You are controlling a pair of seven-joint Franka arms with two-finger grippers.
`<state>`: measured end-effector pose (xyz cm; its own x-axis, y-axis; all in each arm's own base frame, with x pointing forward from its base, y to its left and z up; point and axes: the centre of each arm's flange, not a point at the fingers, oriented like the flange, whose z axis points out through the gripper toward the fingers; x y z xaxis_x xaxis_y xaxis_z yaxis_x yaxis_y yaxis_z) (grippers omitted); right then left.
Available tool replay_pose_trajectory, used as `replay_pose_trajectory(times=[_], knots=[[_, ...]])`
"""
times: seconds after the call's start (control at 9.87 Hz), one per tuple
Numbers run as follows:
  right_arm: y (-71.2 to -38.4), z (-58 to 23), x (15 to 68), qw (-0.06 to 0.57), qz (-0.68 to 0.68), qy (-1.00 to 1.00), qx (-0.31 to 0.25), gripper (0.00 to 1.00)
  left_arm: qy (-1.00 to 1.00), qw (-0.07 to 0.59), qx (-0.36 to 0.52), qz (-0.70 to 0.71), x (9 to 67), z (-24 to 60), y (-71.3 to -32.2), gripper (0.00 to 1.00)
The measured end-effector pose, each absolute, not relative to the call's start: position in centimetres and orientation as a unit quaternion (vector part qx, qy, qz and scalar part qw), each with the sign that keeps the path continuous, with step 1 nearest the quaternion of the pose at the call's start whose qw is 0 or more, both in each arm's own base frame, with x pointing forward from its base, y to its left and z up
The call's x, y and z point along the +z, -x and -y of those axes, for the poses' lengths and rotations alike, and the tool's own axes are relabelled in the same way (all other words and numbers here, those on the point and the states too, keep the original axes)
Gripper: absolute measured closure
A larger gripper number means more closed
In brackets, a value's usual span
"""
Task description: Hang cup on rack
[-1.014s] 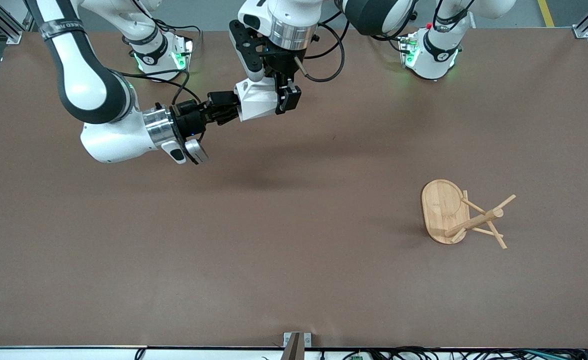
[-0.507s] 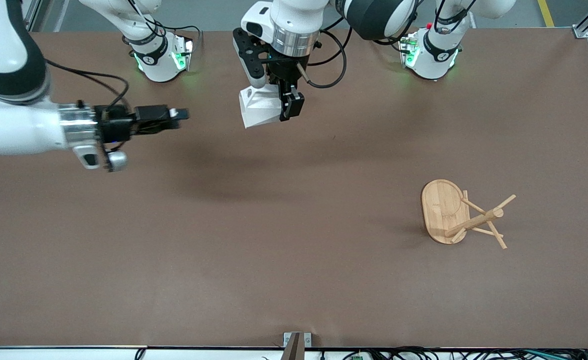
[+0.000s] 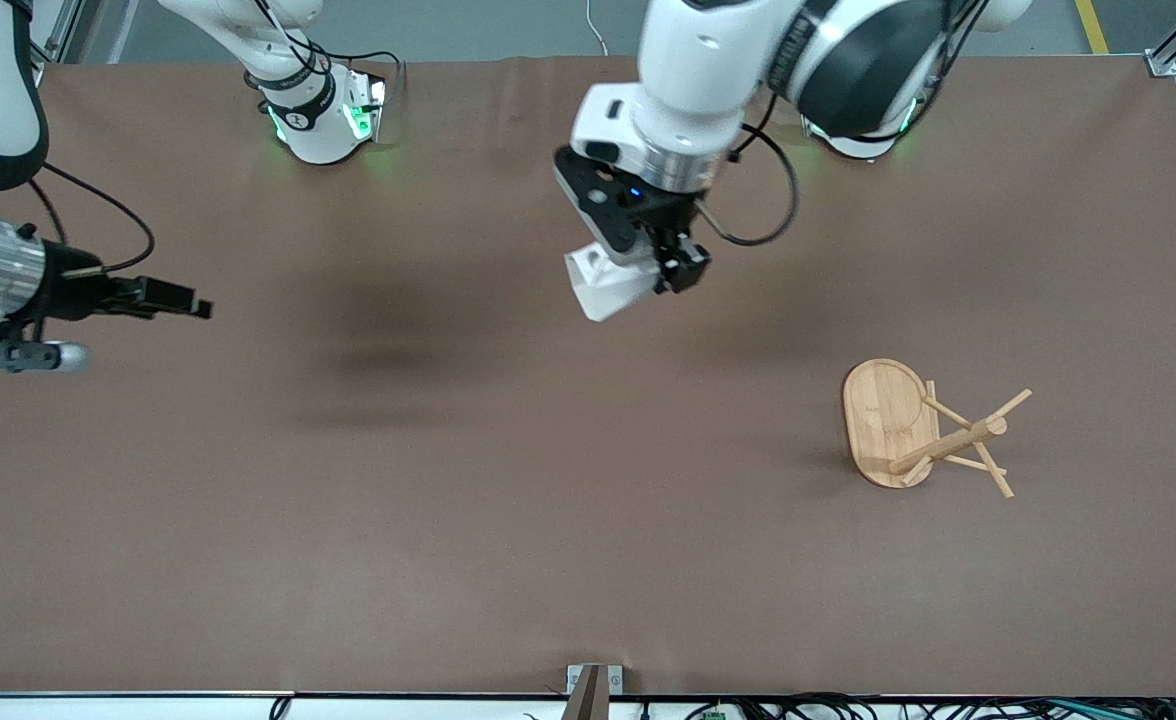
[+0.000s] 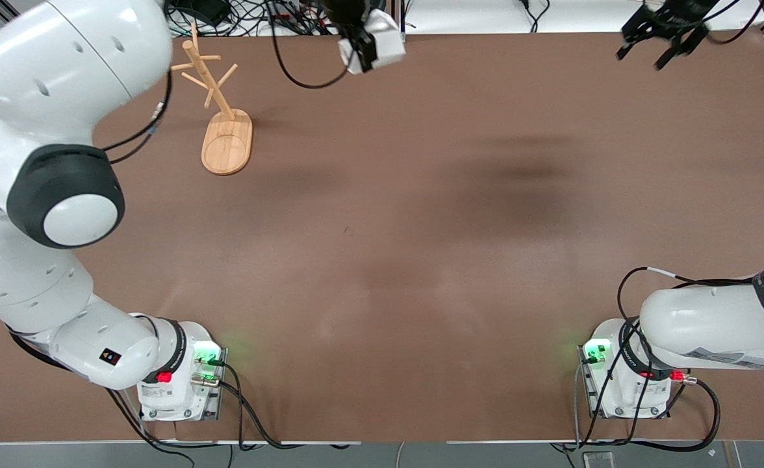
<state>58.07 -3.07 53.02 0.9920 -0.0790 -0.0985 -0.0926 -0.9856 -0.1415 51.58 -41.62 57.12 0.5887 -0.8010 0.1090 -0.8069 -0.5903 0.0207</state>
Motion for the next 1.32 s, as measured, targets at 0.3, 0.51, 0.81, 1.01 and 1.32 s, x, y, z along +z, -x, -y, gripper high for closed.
replay_pose_trajectory(times=[0.3,0.51,0.81,1.01,1.32], knots=[[-58.5,7.4,58.9,0.009,-0.064,0.998,-0.011,0.0,-0.942,0.046,0.035,0.33,57.8,37.2,-54.2,0.27],[-57.5,7.9,62.0,-0.004,-0.074,0.997,-0.027,0.0,-0.967,0.067,0.028,0.244,58.0,34.2,-56.1,0.27],[-52.4,7.5,67.4,-0.004,-0.113,0.993,-0.019,0.0,-0.989,0.082,0.02,0.125,58.8,30.2,-57.9,0.27],[-51.5,8.0,68.9,-0.002,-0.136,0.99,-0.032,0.0,-0.994,0.075,0.004,0.077,59.4,29.0,-57.5,0.27],[-51.0,8.1,68.9,-0.001,-0.137,0.99,-0.014,0.0,-0.996,0.055,-0.033,0.069,57.4,24.8,-57.9,0.27]])
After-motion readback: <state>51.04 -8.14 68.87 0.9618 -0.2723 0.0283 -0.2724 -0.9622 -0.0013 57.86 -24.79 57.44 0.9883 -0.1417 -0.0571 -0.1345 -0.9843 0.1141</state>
